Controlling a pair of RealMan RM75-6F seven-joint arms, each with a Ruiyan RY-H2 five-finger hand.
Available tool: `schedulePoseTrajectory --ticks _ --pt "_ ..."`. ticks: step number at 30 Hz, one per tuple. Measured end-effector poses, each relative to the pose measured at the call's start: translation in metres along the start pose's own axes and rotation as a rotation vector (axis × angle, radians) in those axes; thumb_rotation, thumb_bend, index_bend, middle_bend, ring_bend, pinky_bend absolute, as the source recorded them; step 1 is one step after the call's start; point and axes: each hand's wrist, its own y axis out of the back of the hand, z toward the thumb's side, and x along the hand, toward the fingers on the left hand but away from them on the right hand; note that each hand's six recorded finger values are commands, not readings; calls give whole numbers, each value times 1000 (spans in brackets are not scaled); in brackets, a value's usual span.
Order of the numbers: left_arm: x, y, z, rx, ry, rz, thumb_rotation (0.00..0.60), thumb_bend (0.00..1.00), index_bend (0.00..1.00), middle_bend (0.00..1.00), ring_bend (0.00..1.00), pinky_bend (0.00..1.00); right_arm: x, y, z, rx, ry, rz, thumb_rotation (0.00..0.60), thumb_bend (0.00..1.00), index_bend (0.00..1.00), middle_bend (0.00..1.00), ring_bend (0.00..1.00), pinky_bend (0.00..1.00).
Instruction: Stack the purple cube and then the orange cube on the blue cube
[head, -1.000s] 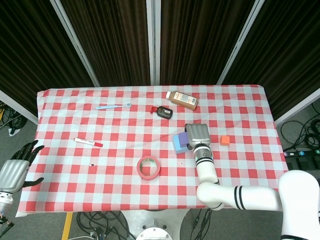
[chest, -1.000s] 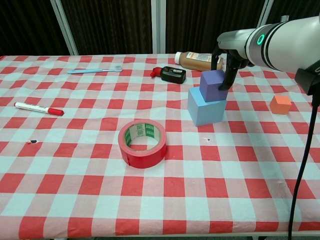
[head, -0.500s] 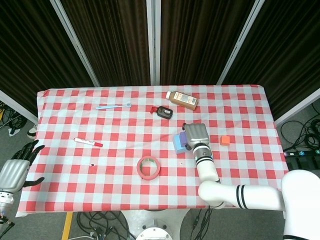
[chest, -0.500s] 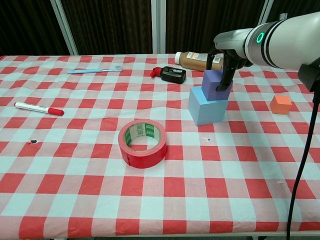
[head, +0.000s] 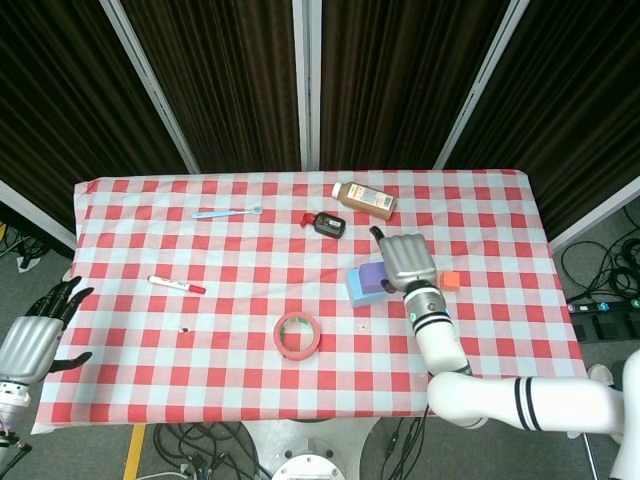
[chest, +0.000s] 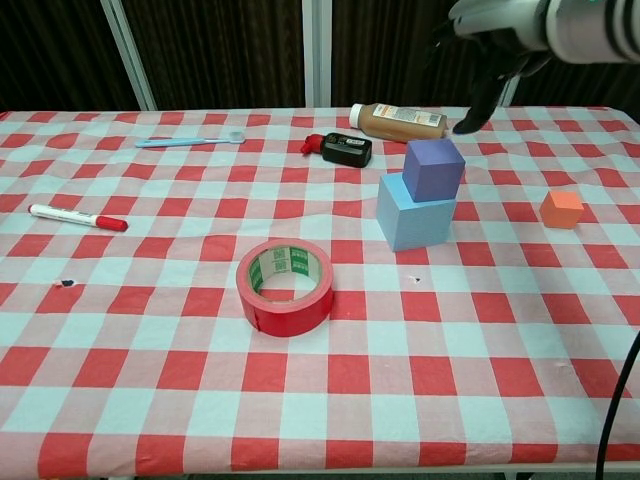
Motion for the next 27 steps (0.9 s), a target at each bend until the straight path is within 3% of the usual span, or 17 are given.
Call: schedulePoseTrajectory --ticks 3,6,12,16,22,27 --pt "1 -1 3 3 -5 -4 600 157 163 115 65 211 5 15 -27 22 -61 -74 600 151 148 1000 1000 969" --pt "3 -3 7 0 -12 -6 600 157 163 115 65 211 6 14 -60 55 -143 -109 600 151 209 1000 1000 969" --pt "2 -8 10 4 -17 -20 600 157 163 115 65 211 -8 -10 -111 96 -261 -76 600 152 259 1000 1000 969" --pt "2 -10 11 4 -19 -25 600 157 163 115 65 211 -21 -38 -134 102 -307 -33 600 153 279 1000 1000 969" --pt "3 -11 10 6 -19 -35 600 157 163 115 65 211 -34 -89 -139 102 -313 48 600 153 306 1000 1000 969" --pt "2 -14 9 1 -19 -45 600 157 163 115 65 211 -39 -112 -131 96 -297 85 600 153 333 1000 1000 969"
